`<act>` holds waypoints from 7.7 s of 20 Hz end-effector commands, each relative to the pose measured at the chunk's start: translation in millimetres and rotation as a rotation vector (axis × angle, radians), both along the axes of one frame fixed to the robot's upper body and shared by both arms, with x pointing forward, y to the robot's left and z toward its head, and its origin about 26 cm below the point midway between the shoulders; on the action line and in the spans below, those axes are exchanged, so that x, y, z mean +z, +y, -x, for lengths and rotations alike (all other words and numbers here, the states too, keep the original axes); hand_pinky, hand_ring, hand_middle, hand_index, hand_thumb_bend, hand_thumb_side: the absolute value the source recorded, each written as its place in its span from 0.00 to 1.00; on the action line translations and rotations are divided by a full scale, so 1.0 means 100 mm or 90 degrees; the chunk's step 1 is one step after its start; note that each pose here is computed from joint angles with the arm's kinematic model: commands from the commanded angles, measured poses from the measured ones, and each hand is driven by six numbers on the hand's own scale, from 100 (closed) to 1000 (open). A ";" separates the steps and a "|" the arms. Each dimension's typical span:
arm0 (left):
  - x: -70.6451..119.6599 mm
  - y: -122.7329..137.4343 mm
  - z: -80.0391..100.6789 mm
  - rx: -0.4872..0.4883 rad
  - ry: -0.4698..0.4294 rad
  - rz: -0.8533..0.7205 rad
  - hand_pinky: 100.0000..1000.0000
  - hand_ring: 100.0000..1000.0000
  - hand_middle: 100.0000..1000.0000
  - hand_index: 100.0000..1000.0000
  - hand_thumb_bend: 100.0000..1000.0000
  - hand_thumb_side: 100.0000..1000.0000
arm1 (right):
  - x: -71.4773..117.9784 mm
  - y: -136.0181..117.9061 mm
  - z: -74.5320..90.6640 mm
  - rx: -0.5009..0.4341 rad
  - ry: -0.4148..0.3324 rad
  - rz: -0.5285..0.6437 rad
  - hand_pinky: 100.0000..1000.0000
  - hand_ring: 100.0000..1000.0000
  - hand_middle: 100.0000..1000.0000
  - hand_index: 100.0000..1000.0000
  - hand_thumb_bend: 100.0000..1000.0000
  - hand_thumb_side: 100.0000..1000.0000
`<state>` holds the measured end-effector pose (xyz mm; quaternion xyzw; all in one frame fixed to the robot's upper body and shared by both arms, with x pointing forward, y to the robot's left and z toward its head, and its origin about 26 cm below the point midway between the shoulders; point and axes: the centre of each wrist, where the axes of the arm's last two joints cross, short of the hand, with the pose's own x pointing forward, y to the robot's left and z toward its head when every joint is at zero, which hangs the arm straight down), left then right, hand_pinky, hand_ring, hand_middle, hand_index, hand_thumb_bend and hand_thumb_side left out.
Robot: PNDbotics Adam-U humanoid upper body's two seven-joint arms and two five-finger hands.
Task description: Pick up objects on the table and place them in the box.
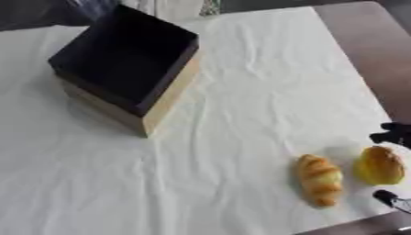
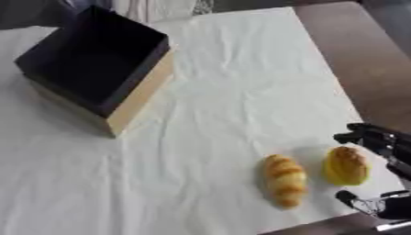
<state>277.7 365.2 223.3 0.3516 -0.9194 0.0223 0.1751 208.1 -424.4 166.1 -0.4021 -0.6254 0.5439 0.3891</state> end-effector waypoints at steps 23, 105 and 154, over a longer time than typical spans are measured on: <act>0.05 -0.01 0.02 -0.009 -0.009 -0.004 0.79 0.74 0.68 0.92 0.10 0.51 | 0.08 0.06 -0.05 -0.011 -0.027 -0.051 0.81 0.84 0.61 0.68 0.00 0.13; 0.50 -0.48 -0.20 -0.201 -0.068 -0.058 0.79 0.74 0.68 0.92 0.13 0.50 | 1.75 1.46 -2.37 0.304 -0.135 0.052 0.92 1.00 0.80 0.91 0.48 0.16; 0.19 -0.18 -0.07 -0.095 0.009 -0.048 0.79 0.74 0.68 0.92 0.09 0.53 | 0.20 0.29 -0.25 0.364 -0.060 0.090 0.87 0.94 0.68 0.88 0.35 0.35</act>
